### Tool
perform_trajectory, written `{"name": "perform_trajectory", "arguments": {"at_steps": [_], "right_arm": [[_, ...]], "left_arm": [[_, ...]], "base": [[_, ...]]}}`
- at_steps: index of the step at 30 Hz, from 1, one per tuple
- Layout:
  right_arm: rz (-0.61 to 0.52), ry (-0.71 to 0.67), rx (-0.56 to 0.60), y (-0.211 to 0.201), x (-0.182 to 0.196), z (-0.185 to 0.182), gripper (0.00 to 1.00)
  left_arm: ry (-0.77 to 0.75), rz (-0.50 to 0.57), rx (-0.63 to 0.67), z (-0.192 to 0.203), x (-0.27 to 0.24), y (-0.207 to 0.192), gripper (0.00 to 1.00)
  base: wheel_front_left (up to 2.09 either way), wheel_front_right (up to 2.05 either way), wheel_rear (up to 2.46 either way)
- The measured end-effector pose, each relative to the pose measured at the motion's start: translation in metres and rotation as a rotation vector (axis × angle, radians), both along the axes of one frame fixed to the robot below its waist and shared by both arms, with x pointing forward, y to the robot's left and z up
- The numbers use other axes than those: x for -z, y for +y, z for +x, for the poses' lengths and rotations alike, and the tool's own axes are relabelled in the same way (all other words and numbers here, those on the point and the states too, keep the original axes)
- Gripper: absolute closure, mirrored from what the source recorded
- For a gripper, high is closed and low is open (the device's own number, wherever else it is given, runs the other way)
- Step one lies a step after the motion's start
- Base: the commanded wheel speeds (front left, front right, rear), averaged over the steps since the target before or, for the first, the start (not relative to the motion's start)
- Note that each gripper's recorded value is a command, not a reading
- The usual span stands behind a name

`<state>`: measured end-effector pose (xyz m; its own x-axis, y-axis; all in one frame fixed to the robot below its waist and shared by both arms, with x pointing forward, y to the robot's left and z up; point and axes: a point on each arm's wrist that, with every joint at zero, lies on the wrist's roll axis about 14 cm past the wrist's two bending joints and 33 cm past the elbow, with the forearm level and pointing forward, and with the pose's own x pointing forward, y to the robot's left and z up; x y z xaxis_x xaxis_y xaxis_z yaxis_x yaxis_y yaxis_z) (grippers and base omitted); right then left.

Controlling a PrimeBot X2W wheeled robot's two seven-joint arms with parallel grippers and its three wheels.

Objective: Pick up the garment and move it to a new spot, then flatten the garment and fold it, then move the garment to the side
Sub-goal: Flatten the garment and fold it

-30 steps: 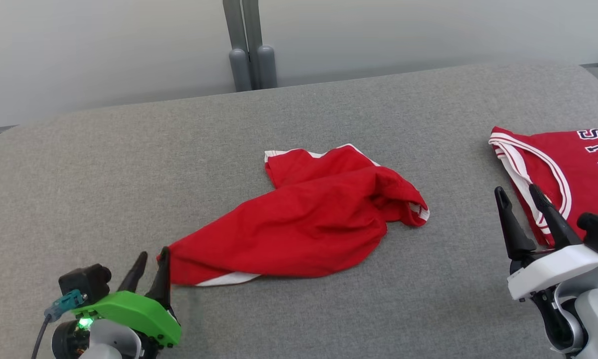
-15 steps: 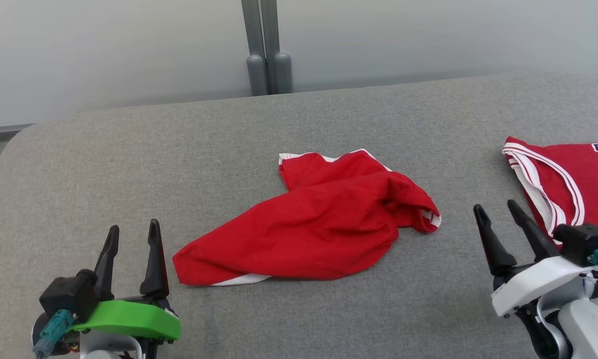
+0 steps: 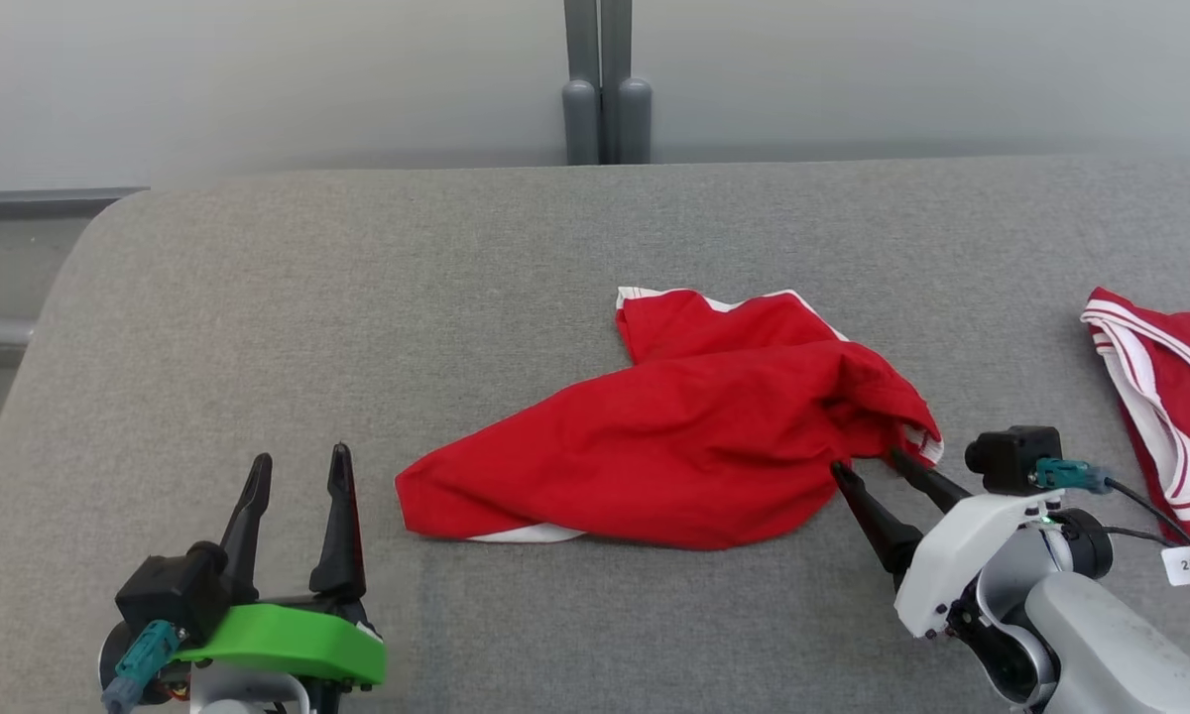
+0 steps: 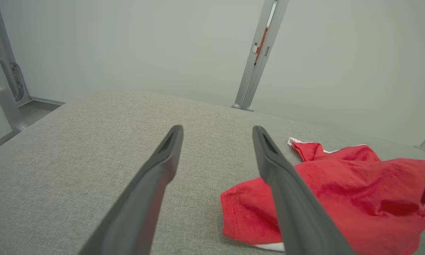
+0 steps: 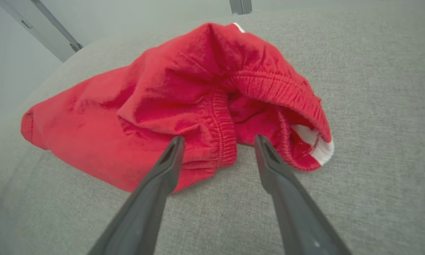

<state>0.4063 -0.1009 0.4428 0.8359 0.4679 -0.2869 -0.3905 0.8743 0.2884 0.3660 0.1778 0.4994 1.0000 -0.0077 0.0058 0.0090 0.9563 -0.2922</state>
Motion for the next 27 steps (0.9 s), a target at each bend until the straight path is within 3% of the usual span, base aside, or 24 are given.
{"name": "perform_trajectory", "arguments": {"at_steps": [9, 10, 11, 12, 21, 27], "right_arm": [[-0.042, 0.129, -0.029, 0.012, 0.035, 0.014, 0.00], [-0.033, 0.130, -0.034, 0.016, 0.035, 0.015, 0.51], [-0.023, 0.128, -0.041, 0.019, 0.035, 0.015, 0.84], [-0.014, 0.127, -0.046, 0.022, 0.035, 0.014, 1.00], [0.036, 0.144, -0.064, 0.012, 0.020, 0.000, 1.00], [0.030, 0.324, -0.106, -0.014, 0.023, -0.033, 1.00]], "left_arm": [[0.029, 0.015, -0.069, -0.008, 0.010, 0.023, 0.00], [0.031, 0.015, -0.074, -0.009, 0.011, 0.025, 0.00], [0.035, 0.014, -0.078, -0.010, 0.012, 0.026, 0.00], [0.038, 0.017, -0.083, -0.011, 0.013, 0.027, 0.00], [0.032, 0.013, -0.069, -0.012, 0.012, 0.022, 0.00], [0.032, 0.006, -0.049, -0.014, 0.012, 0.015, 0.00]], "base": [[0.00, 0.00, 0.00], [0.00, 0.00, 0.00], [0.00, 0.00, 0.00], [0.00, 0.00, 0.00], [0.00, 0.00, 0.00], [0.00, 0.00, 0.00]]}}
